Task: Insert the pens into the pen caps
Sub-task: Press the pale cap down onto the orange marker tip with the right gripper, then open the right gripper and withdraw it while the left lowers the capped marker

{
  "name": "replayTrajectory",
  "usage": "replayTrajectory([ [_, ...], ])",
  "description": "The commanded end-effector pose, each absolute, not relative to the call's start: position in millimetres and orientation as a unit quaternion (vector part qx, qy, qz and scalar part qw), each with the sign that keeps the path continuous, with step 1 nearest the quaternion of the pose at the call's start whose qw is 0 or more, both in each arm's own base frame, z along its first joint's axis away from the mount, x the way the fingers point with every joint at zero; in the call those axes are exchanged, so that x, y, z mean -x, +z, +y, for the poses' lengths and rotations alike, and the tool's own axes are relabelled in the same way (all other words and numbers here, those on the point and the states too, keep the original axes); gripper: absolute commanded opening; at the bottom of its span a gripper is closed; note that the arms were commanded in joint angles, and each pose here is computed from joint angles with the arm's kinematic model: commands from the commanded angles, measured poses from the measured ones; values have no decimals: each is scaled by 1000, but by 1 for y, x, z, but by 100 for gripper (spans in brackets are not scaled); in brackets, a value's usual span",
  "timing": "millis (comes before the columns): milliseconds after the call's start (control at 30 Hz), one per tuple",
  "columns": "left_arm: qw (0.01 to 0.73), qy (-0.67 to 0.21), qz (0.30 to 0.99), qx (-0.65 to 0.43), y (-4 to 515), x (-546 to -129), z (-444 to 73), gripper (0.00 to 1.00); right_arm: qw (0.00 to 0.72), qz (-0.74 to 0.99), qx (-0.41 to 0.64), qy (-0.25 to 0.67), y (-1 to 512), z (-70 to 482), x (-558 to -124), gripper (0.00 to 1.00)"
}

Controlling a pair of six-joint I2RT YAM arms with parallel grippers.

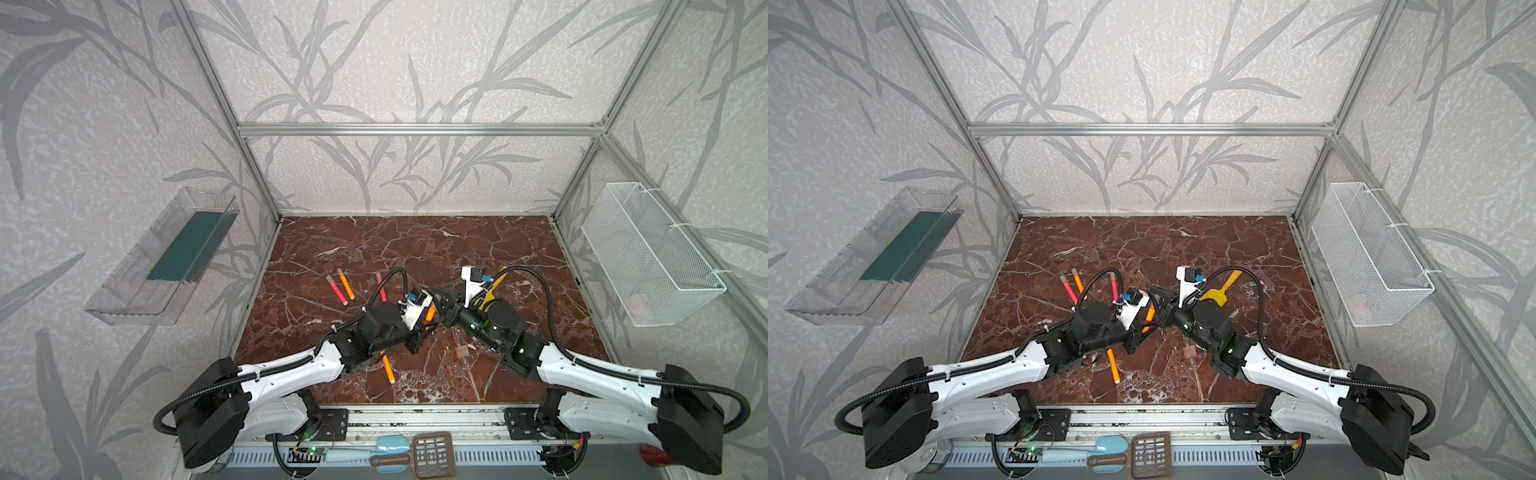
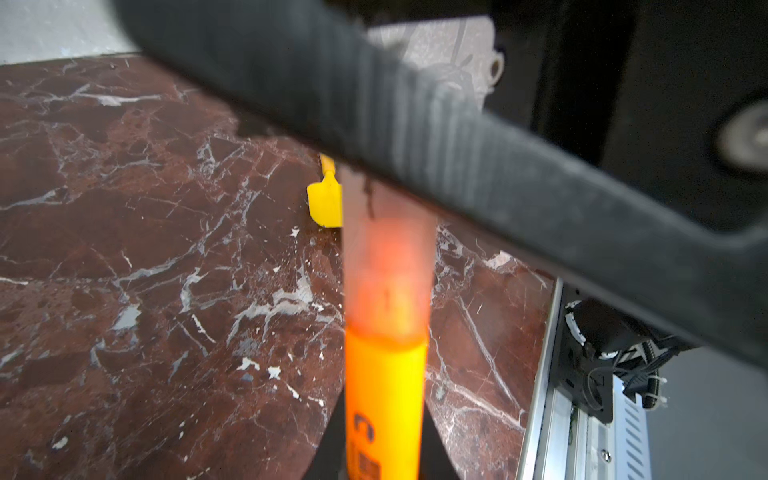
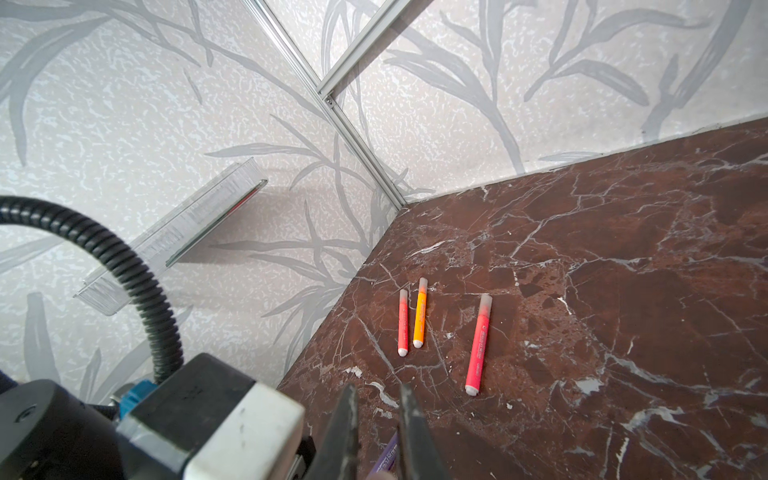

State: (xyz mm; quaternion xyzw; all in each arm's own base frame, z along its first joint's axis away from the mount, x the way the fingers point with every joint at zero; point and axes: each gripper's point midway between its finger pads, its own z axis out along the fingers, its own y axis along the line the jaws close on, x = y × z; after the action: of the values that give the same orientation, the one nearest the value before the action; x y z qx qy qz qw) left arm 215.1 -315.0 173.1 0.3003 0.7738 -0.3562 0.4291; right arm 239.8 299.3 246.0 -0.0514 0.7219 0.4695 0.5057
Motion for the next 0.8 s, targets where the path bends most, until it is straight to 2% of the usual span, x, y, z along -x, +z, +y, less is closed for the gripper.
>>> replayTrajectory([
  [0, 612, -334, 706, -127, 277, -288, -272, 0, 332, 793, 183, 477, 152, 333, -150, 0],
  [133, 627, -325, 699, -111, 287, -286, -258, 0, 332, 800, 178, 467, 139, 327, -143, 0],
  [333, 637, -340, 683, -108, 302, -276, -248, 0, 362, 799, 162, 452, 145, 313, -147, 0],
  [533, 603, -365, 696, -139, 279, -262, -256, 0, 407, 792, 149, 430, 166, 302, -160, 1],
  [633, 571, -374, 714, -156, 252, -256, -263, 0, 443, 785, 135, 411, 177, 293, -171, 15],
  [767, 527, -378, 744, -162, 208, -250, -268, 0, 489, 780, 139, 364, 198, 272, -185, 39],
])
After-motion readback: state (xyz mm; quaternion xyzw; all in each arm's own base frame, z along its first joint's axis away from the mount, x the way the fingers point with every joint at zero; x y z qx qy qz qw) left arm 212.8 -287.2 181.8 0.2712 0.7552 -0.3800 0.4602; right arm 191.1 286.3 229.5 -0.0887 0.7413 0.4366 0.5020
